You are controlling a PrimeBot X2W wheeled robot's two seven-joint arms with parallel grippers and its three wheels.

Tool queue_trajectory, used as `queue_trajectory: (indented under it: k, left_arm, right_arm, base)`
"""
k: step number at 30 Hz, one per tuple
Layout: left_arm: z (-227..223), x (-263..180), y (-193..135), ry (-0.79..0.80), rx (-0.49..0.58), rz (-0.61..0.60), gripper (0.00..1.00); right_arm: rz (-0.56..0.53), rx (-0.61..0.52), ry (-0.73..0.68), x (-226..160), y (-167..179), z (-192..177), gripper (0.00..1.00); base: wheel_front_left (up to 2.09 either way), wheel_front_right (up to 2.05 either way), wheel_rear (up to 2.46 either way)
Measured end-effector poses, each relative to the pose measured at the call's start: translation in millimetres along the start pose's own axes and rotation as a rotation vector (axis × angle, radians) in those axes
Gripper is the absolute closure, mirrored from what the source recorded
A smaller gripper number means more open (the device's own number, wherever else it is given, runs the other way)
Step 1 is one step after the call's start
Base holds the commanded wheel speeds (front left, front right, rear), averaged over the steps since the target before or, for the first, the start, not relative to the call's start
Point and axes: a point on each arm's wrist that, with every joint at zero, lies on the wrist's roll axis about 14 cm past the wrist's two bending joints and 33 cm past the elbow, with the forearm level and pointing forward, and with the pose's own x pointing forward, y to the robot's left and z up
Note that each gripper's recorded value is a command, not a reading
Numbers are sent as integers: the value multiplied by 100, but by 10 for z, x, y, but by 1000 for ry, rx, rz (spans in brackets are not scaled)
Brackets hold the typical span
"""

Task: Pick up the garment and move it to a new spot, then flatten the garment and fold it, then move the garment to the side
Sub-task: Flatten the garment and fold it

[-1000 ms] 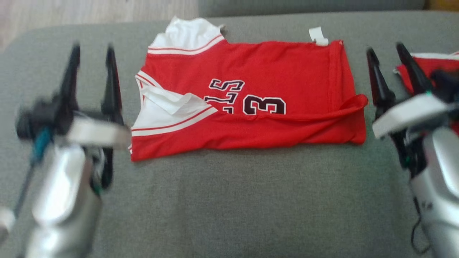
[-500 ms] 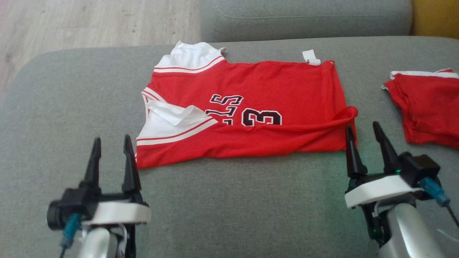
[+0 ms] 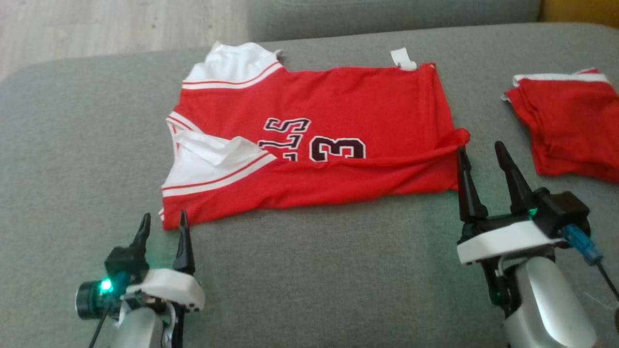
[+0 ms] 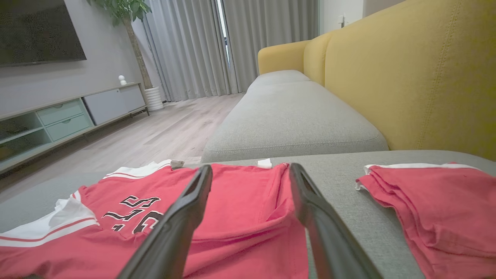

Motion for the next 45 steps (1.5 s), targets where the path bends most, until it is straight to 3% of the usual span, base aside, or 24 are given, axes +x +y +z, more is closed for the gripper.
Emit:
queue_trajectory:
  k: [11, 12, 13, 14, 20, 28, 36, 41, 42, 43, 45]
  left_arm:
    - [-443, 325, 90, 234, 49, 55, 0]
    - [-433, 351, 84, 235, 50, 53, 31]
    - [-420, 370, 69, 233, 51, 46, 81]
    - [-416, 374, 50, 232, 49, 34, 100]
    - [-217, 359, 34, 127, 15, 28, 100]
    - [676, 342, 27, -175, -2, 10, 100]
    - [492, 118, 19, -149, 7, -11, 100]
    - [465, 116, -10, -142, 4, -24, 100]
    - [454, 115, -9, -138, 7, -23, 100]
    - [442, 114, -9, -135, 12, -24, 100]
    - [428, 112, -7, -130, 12, -23, 100]
  right_arm:
    - [-39, 12, 60, -30, -141, -213, 0]
    - [-43, 12, 63, -33, -156, -222, 0]
    - [-49, 12, 66, -36, -176, -230, 0]
    - [-54, 13, 72, -39, -192, -243, 0]
    - [-97, 11, 187, -94, -319, -473, 0]
    - [-136, 86, 352, -65, -370, -815, 0]
    - [-149, 261, 488, -15, -220, -1158, 0]
    - [-129, 288, 502, 109, -136, -1162, 0]
    - [-122, 287, 505, 134, -116, -1161, 30]
    - [-112, 280, 512, 152, -91, -1164, 100]
    - [-101, 262, 509, 173, -64, -1162, 100]
  base:
    - [0, 0, 0]
    - [0, 0, 0]
    - [0, 0, 0]
    - [0, 0, 0]
    - [0, 0, 0]
    - [0, 0, 0]
    - [0, 0, 0]
    - [0, 0, 0]
    - [0, 0, 0]
    - [0, 0, 0]
    - [0, 0, 0]
